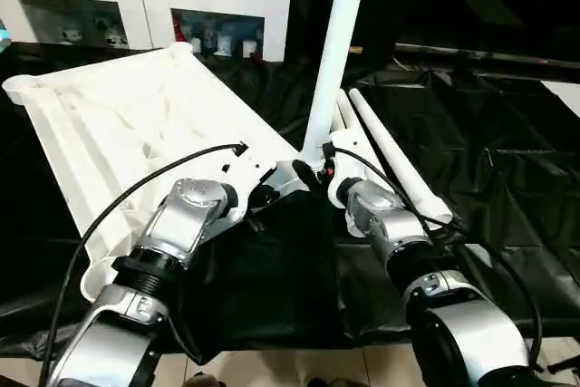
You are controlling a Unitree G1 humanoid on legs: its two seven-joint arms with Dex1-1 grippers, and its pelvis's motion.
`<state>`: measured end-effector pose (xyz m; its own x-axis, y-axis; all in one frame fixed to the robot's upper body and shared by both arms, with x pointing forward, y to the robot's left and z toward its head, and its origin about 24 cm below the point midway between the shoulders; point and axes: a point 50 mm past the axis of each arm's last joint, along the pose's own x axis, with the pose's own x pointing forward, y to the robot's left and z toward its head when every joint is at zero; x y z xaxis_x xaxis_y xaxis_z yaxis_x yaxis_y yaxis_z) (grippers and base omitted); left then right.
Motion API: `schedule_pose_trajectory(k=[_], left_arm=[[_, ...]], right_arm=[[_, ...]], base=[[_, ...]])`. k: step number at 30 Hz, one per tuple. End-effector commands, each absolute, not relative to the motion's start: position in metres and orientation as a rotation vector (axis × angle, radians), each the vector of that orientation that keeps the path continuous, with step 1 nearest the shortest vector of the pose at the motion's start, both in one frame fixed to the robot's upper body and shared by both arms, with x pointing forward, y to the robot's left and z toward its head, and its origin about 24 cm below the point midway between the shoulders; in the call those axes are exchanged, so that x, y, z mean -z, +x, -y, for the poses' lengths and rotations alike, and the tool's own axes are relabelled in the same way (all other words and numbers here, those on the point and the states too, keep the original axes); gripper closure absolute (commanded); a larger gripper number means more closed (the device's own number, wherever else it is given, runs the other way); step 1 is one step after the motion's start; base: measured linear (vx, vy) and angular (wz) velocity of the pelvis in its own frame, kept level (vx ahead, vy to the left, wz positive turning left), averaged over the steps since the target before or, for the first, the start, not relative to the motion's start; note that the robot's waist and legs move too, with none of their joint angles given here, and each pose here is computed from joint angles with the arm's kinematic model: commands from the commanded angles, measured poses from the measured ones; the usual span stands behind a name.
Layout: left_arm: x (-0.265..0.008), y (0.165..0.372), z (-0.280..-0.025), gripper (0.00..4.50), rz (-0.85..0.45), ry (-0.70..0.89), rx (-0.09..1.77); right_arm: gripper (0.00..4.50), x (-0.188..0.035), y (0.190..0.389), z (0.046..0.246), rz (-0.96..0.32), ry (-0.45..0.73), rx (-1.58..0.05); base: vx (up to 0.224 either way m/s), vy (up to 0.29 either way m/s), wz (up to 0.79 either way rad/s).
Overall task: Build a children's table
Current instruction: Rotate leg to tighten
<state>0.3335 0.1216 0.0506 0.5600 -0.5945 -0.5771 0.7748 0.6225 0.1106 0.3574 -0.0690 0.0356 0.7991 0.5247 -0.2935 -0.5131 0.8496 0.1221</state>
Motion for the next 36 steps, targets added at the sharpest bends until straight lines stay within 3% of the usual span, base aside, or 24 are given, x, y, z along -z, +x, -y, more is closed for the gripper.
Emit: schedule_pose_trajectory(k=[1, 6, 7, 11, 16, 24, 31, 36], left_arm=[[-0.054, 0.326, -0.109, 4.50, -0.471, 0.378, 0.982], [-0.055, 0.322, -0.122, 4.50, -0.480, 0.393, 1.046], [-0.057, 0.319, -0.128, 4.50, -0.483, 0.393, 1.105], [-0.060, 0.310, -0.133, 4.50, -0.496, 0.384, 1.220], [-0.060, 0.304, -0.138, 4.50, -0.507, 0.408, 1.290], [-0.061, 0.303, -0.143, 4.50, -0.509, 0.414, 1.300], [-0.061, 0.303, -0.145, 4.50, -0.511, 0.411, 1.301], [-0.060, 0.303, -0.145, 4.50, -0.514, 0.406, 1.294]], right_arm=[[0.91, -0.041, 0.357, 0.074, -0.321, 0.004, -0.684], [0.91, -0.050, 0.355, 0.102, -0.296, -0.085, -0.823], [0.91, -0.055, 0.349, 0.117, -0.285, -0.149, -0.929], [0.91, -0.061, 0.341, 0.130, -0.298, -0.190, -1.069], [0.91, -0.062, 0.335, 0.135, -0.334, -0.224, -1.179], [0.91, -0.061, 0.332, 0.130, -0.348, -0.234, -1.224], [1.60, -0.060, 0.330, 0.127, -0.355, -0.203, -1.243], [1.76, -0.056, 0.329, 0.126, -0.358, -0.181, -1.221]], base=[[0.000, 0.000, 0.00], [0.000, 0.000, 0.00], [0.000, 0.000, 0.00], [0.028, -0.019, 0.05], [0.065, -0.044, 0.07], [0.007, -0.004, 0.01], [0.000, 0.000, 0.00], [0.000, 0.000, 0.00]])
